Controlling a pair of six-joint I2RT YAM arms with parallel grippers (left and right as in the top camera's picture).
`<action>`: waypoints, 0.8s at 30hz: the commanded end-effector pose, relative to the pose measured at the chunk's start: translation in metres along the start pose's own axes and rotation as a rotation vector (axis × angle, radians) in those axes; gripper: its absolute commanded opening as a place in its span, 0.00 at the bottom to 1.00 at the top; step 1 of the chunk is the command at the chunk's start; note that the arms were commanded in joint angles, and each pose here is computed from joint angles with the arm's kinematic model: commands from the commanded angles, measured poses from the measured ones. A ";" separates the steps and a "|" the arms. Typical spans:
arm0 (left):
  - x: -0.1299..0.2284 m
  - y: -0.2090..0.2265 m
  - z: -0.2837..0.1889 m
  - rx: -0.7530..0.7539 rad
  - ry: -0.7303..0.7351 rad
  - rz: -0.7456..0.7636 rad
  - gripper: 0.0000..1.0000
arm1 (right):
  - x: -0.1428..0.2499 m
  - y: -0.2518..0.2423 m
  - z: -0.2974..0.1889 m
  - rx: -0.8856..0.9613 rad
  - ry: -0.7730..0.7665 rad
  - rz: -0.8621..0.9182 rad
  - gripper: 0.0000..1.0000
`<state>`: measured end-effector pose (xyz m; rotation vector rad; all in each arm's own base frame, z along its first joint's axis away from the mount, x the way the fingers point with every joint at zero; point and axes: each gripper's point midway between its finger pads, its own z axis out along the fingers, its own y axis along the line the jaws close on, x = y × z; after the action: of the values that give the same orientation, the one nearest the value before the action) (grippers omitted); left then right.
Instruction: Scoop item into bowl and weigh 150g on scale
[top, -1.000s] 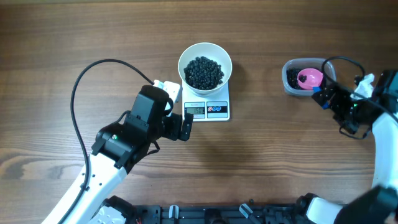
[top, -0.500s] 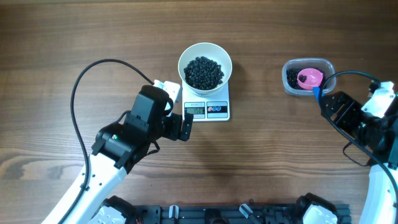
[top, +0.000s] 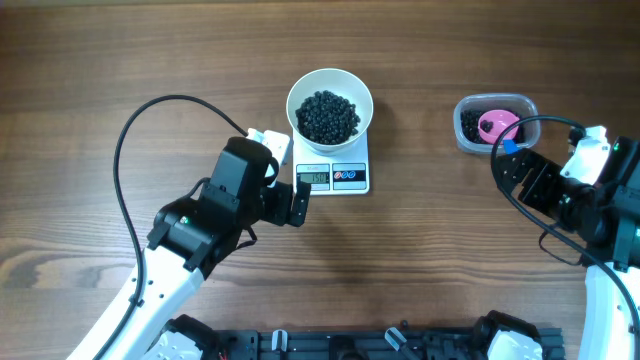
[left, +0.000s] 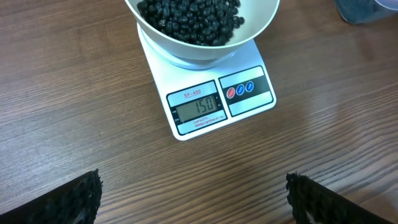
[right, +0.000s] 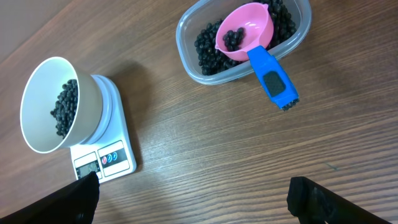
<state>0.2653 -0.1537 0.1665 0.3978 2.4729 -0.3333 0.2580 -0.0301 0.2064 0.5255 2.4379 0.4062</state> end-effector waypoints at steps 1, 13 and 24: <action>-0.002 -0.001 -0.001 -0.002 -0.006 0.024 1.00 | -0.006 0.004 -0.008 -0.001 -0.026 -0.032 1.00; -0.002 -0.001 -0.001 -0.002 -0.006 0.024 1.00 | -0.004 -0.001 0.006 0.008 0.026 -0.011 1.00; -0.002 -0.001 -0.001 -0.002 -0.006 0.024 1.00 | -0.001 -0.019 0.021 0.079 0.082 0.011 1.00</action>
<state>0.2653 -0.1537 0.1665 0.3978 2.4729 -0.3333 0.2642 -0.0364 0.1788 0.5865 2.5409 0.4086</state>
